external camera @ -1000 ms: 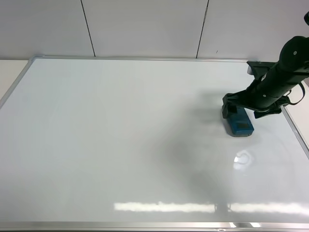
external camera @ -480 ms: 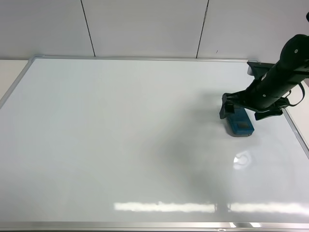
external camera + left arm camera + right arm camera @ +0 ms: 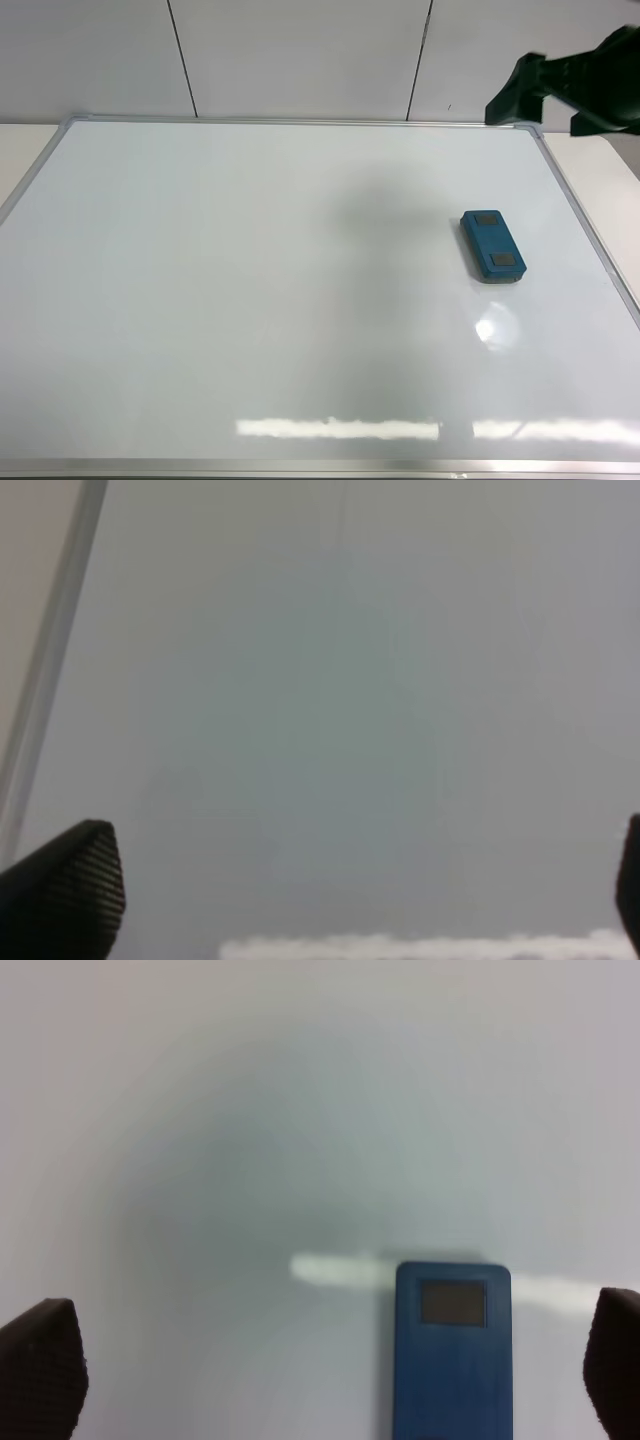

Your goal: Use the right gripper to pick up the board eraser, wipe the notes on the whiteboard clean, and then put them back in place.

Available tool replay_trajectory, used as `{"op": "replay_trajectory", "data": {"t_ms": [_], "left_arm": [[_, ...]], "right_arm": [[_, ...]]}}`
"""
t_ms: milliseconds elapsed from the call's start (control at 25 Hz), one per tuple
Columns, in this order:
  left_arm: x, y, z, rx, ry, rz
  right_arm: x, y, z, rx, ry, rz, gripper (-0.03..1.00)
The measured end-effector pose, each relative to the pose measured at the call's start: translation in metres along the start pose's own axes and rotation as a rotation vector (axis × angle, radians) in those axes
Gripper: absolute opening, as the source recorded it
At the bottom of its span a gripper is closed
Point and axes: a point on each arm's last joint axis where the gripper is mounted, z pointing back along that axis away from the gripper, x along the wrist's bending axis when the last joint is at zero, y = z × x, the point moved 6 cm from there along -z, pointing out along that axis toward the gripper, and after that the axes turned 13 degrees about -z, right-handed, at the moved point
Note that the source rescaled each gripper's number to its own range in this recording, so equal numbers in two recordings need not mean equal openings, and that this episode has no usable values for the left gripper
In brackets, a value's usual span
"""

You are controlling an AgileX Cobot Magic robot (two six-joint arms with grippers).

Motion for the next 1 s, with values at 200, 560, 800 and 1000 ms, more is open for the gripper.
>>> {"op": "replay_trajectory", "data": {"t_ms": [200,560,800,1000], "left_arm": [[0.0,0.0,0.0,0.0,0.0,0.0],[0.0,0.0,0.0,0.0,0.0,0.0],[0.0,0.0,0.0,0.0,0.0,0.0],[0.0,0.0,0.0,0.0,0.0,0.0]], "right_arm": [[0.019,0.002,0.085,-0.146,-0.072,0.062,1.0],[0.011,0.062,0.201,-0.285,-0.042,0.095,1.0],[-0.002,0.104,0.247,-0.393,-0.014,0.138,1.0],[-0.016,0.126,0.249,-0.396,0.035,0.149,1.0]]}}
